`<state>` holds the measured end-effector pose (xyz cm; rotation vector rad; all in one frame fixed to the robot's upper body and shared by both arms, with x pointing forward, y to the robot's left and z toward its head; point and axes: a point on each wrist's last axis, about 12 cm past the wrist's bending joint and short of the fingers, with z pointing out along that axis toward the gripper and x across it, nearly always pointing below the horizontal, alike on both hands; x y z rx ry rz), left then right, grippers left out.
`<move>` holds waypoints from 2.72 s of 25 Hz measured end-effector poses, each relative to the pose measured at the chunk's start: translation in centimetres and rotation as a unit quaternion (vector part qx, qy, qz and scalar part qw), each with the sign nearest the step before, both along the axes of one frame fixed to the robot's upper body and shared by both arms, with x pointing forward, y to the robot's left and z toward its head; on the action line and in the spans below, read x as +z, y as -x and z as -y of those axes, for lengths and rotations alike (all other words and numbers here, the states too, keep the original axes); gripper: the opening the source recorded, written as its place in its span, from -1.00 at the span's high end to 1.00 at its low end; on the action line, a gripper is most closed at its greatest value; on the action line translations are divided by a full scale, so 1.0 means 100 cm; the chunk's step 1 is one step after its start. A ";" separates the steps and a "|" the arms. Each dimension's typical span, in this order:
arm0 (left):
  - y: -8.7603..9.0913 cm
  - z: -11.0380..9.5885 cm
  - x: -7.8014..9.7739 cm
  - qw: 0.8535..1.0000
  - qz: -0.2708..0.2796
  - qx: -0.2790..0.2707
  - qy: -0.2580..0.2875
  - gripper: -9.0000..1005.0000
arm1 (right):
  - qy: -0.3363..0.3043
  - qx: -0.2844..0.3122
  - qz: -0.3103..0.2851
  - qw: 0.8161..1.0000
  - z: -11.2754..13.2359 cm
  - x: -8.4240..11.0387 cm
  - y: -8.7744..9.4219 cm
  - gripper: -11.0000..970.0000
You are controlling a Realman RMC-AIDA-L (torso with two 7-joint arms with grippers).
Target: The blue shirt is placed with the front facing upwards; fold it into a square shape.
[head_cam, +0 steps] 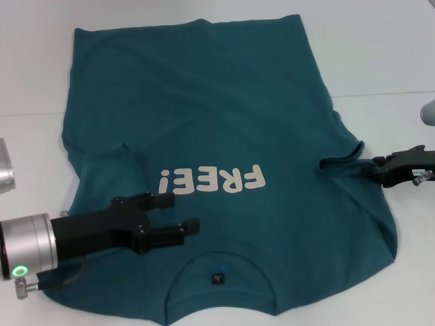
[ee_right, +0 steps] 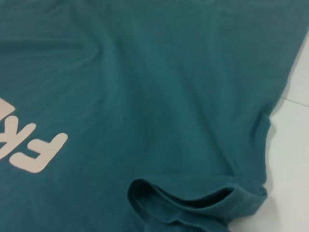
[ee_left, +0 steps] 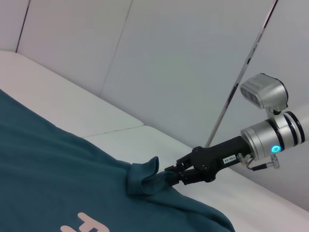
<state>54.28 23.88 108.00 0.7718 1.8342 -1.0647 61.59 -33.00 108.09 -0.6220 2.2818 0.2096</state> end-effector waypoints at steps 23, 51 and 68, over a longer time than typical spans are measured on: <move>-0.002 -0.001 0.002 1.000 0.004 0.005 0.006 -0.74 | -0.038 0.075 -0.010 0.996 -0.032 0.025 -0.013 0.86; -0.004 0.000 0.003 1.000 0.005 0.010 0.004 -0.74 | -0.052 0.076 -0.009 0.996 -0.060 0.036 -0.021 0.29; -0.007 0.002 0.005 1.000 0.010 0.008 0.005 -0.74 | -0.055 0.003 -0.063 0.997 -0.037 0.030 -0.016 -0.89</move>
